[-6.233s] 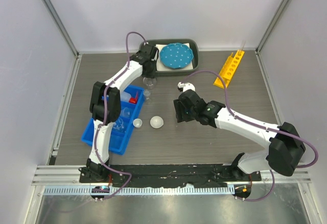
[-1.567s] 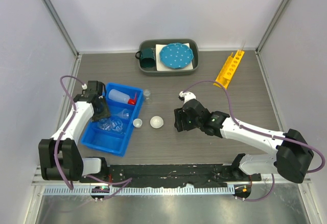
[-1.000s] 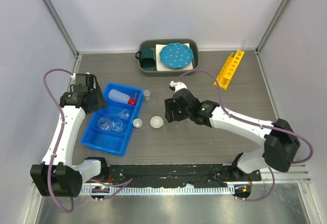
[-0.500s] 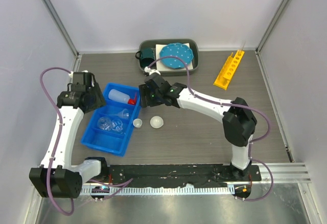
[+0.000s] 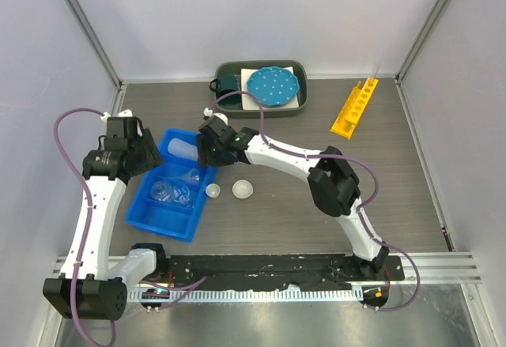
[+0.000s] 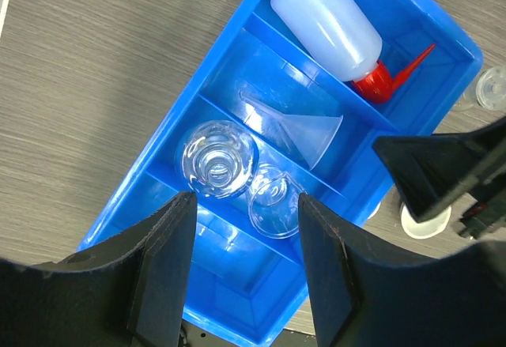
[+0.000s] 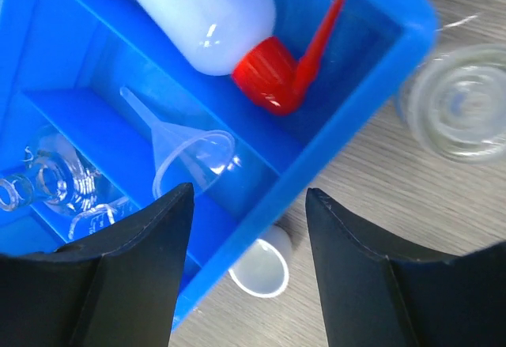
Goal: Organize the chemistry lab equipment
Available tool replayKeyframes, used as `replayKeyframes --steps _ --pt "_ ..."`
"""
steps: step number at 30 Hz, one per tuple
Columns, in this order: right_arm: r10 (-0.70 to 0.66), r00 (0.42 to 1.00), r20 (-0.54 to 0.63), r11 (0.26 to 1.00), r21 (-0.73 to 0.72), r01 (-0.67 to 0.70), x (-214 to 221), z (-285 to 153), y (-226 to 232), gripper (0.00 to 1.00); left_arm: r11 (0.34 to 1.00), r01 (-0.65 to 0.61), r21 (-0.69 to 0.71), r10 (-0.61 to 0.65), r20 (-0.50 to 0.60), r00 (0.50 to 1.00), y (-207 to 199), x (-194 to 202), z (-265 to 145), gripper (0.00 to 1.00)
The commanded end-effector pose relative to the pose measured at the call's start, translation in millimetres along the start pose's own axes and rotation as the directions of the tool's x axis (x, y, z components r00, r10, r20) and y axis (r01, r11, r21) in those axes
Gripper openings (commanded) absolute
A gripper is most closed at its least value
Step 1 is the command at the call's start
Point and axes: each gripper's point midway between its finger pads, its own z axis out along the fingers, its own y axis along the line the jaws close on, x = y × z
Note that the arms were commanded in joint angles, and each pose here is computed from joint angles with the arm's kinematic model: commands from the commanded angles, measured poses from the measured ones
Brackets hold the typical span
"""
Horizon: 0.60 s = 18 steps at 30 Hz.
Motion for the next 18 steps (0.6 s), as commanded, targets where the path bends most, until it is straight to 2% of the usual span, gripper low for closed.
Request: replayKeyframes --steps 1,12,18 --pt "-0.005 1.0 0.029 0.999 -0.035 0.006 -11 -6 35 0.64 0.999 0.016 0.048 -0.017 0.02 1.0 -6 1 -2 0.58" --pt "-0.012 0.999 -0.033 0.999 0.031 0.013 13 14 25 0.53 0.996 0.02 0.085 -0.022 0.02 1.0 -11 5 0 0.58" --pt "-0.022 0.999 -0.041 0.997 0.071 0.025 15 17 19 0.32 0.994 0.023 0.104 -0.026 0.022 0.999 -14 6 -1 0.59"
